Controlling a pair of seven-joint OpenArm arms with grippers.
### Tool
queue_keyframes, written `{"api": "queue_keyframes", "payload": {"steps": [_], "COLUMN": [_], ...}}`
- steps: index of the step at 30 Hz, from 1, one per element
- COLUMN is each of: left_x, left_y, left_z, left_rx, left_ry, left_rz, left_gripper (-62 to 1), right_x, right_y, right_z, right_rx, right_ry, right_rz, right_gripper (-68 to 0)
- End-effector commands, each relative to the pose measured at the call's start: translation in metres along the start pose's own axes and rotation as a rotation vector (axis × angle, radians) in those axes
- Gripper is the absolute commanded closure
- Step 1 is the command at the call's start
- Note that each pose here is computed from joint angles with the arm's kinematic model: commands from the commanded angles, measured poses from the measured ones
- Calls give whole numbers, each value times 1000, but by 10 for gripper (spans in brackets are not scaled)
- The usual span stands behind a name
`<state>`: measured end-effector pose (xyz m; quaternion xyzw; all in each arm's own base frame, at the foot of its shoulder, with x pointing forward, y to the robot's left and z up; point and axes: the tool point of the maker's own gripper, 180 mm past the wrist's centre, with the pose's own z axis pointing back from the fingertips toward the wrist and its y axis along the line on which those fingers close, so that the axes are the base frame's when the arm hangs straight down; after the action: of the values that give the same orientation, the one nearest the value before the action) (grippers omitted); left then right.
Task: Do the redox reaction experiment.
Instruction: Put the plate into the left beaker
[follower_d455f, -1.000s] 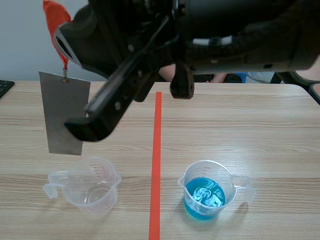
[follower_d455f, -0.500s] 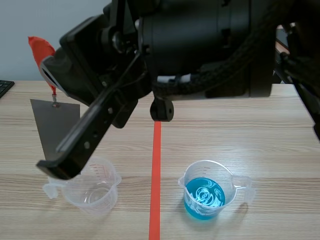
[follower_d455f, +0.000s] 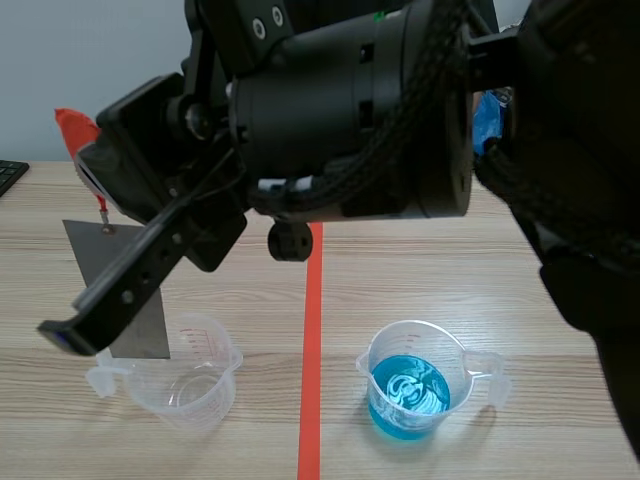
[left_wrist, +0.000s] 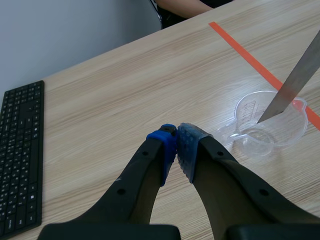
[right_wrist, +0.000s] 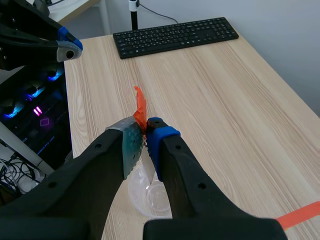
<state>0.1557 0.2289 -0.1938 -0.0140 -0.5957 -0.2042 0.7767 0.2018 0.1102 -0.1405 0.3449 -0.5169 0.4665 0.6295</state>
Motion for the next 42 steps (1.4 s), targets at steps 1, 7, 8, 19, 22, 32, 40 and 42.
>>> {"api": "queue_keyframes", "payload": {"steps": [1, 7, 8, 19, 22, 32, 40, 42], "left_x": [6, 6, 6, 6, 5, 4, 4, 4], "left_y": [-2, -2, -2, -2, -2, -2, -2, -2], "left_z": [-1, -1, -1, -1, -1, -2, -1, -1], "left_rx": [-4, -4, -4, -4, -4, -6, -6, -6], "left_ry": [-28, -28, -28, -27, -23, -13, -13, -13], "left_rz": [6, 6, 6, 6, 5, -2, -2, -2], "left_gripper": [-46, -46, -46, -46, -46, -46, -46, -46], "right_x": [9, 1, 0, -7, -9, -12, -32, -36], "right_y": [0, -1, -2, -5, -9, -13, -14, -16], "right_z": [1, -1, -1, -1, 0, 0, -5, -7], "right_rx": [-8, -37, -43, -68, -88, -110, -107, -112], "right_ry": [-32, 2, 6, 35, 46, 62, 107, 115], "right_rz": [1, -8, -4, -12, -8, -7, -45, -47], "right_gripper": [-17, -17, -17, -17, -17, -17, -17, -17]}}
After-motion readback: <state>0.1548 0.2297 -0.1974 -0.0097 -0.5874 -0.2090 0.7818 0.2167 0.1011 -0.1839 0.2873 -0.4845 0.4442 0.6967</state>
